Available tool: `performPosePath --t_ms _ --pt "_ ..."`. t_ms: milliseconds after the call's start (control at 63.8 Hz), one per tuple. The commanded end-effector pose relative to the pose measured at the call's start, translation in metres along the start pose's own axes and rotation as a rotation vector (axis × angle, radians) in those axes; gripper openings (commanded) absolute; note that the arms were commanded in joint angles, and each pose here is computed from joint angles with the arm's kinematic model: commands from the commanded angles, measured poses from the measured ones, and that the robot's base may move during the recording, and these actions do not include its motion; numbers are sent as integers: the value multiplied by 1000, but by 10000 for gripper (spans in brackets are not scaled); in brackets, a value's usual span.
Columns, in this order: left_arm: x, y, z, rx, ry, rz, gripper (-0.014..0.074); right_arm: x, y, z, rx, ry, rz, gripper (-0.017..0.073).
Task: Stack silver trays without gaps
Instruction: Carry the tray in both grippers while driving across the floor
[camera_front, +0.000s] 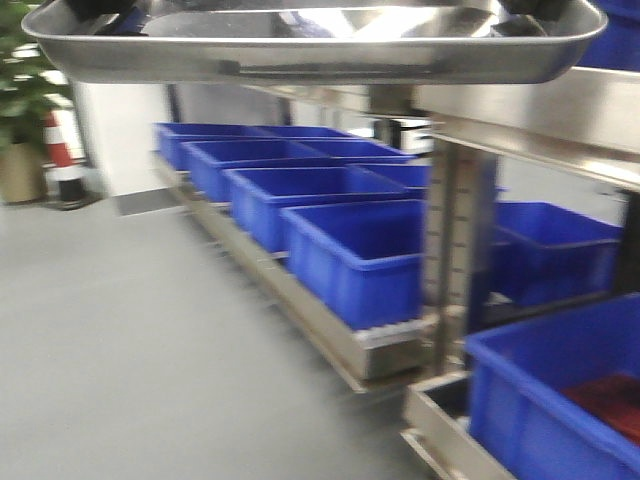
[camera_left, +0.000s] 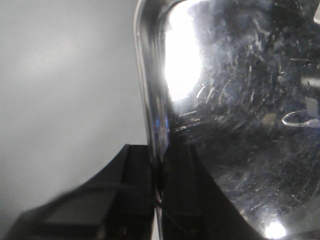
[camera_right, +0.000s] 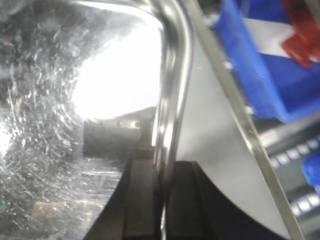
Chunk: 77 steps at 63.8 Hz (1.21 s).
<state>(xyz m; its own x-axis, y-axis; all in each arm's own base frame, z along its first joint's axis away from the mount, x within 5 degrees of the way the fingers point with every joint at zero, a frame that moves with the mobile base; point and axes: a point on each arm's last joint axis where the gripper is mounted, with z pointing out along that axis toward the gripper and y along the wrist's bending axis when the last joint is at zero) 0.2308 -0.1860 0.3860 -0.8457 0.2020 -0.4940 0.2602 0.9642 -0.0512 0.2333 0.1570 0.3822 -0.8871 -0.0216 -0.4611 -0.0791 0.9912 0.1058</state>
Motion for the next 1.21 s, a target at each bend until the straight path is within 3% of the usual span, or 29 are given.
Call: performPosePath --t_ms 0,1190 --pt "2 7 -22 -36 -16 20 -48 -4 -8 -20 29 -66 -30 57" --pt "2 7 -22 -36 -16 20 -48 -4 -8 -20 29 -66 -30 57"
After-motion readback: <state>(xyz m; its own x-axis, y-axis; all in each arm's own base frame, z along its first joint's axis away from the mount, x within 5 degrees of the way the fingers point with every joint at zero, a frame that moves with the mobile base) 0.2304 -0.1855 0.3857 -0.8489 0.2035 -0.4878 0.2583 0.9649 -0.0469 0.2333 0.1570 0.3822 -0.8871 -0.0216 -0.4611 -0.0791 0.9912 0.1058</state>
